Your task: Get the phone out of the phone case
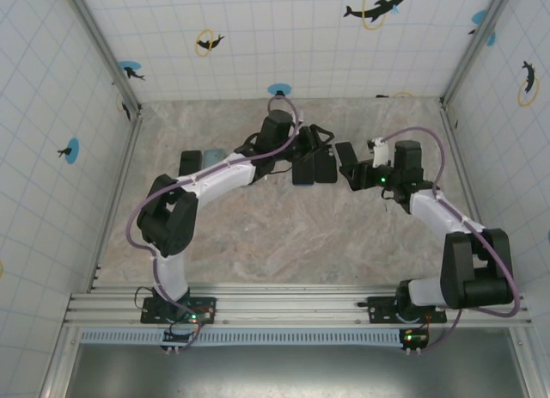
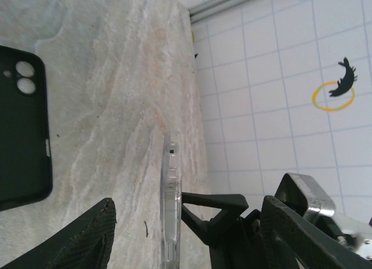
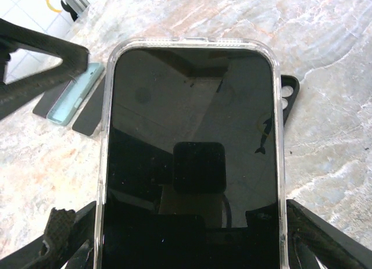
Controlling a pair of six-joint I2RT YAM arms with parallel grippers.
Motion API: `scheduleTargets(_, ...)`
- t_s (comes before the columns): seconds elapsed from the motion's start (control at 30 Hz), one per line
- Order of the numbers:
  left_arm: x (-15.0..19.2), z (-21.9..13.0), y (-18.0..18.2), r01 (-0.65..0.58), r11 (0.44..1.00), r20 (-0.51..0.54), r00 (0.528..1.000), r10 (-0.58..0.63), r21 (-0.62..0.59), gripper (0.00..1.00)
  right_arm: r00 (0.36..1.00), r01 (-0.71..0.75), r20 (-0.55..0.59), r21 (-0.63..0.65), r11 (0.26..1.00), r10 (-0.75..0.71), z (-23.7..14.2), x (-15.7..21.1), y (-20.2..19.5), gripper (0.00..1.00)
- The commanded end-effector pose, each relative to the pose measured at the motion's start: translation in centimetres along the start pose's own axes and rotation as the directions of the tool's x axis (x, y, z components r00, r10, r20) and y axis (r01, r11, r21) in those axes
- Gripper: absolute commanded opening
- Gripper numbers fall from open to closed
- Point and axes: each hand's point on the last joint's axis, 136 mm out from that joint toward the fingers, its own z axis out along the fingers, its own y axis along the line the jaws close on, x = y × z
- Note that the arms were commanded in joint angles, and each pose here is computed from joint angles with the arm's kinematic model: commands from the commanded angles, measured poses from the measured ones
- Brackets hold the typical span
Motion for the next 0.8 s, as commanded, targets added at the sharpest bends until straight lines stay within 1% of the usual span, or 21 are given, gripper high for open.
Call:
scheduleTargets(0.0,0.7,1.0,0.0,-0.009,1.000,-0.022,1.000,0.009,-0.021,0.64,0.996,0.038,0.085,-0.026,0.999,-0.036,-0.9,-2.4,1.8,0.46)
scheduleTargets(0.1,1.2,1.5,0.1,-0.001,1.000,-0.035,0.999,0.001,-0.020,0.60,0.995,0.041,0.096,-0.043,0.998,-0.037,-1.1,-3.0,2.2,0.46)
scheduleTargets(0.17,0.9,1.9,-0.4,0.003,1.000,-0.033,0.999,-0.003,0.001,0.51,0.995,0.047,0.091,-0.050,0.998,-0.042,-1.0,-3.3,2.5,0.46)
scheduleTargets(0.23,0.7,2.1,-1.0,-0.002,1.000,-0.033,0.999,0.003,0.010,0.49,0.994,0.045,0.097,-0.049,0.998,-0.040,-1.1,-3.4,2.6,0.45)
scheduleTargets(0.3,0.9,2.3,-1.0,-0.004,1.000,-0.039,0.999,0.005,0.010,0.44,0.994,0.046,0.104,-0.061,0.997,-0.040,-1.1,-3.7,3.0,0.45)
scheduleTargets(0.4,1.5,2.7,-0.6,0.004,1.000,-0.056,0.998,-0.003,0.005,0.40,0.993,0.056,0.108,-0.070,0.996,-0.048,-1.1,-4.3,3.4,0.45)
scheduleTargets(0.57,1.4,3.1,-0.5,-0.001,1.000,-0.062,0.998,0.001,0.003,0.33,0.991,0.070,0.116,-0.082,0.994,-0.061,-1.2,-5.1,4.0,0.45)
scheduleTargets(0.67,1.2,3.4,-0.8,-0.003,1.000,-0.063,0.998,0.003,0.005,0.25,0.991,0.072,0.119,-0.078,0.994,-0.062,-1.3,-5.3,4.0,0.45)
scheduleTargets(0.77,1.2,3.5,-0.8,-0.004,1.000,-0.068,0.998,0.004,0.005,0.23,0.990,0.079,0.126,-0.082,0.993,-0.068,-1.3,-5.8,4.3,0.45)
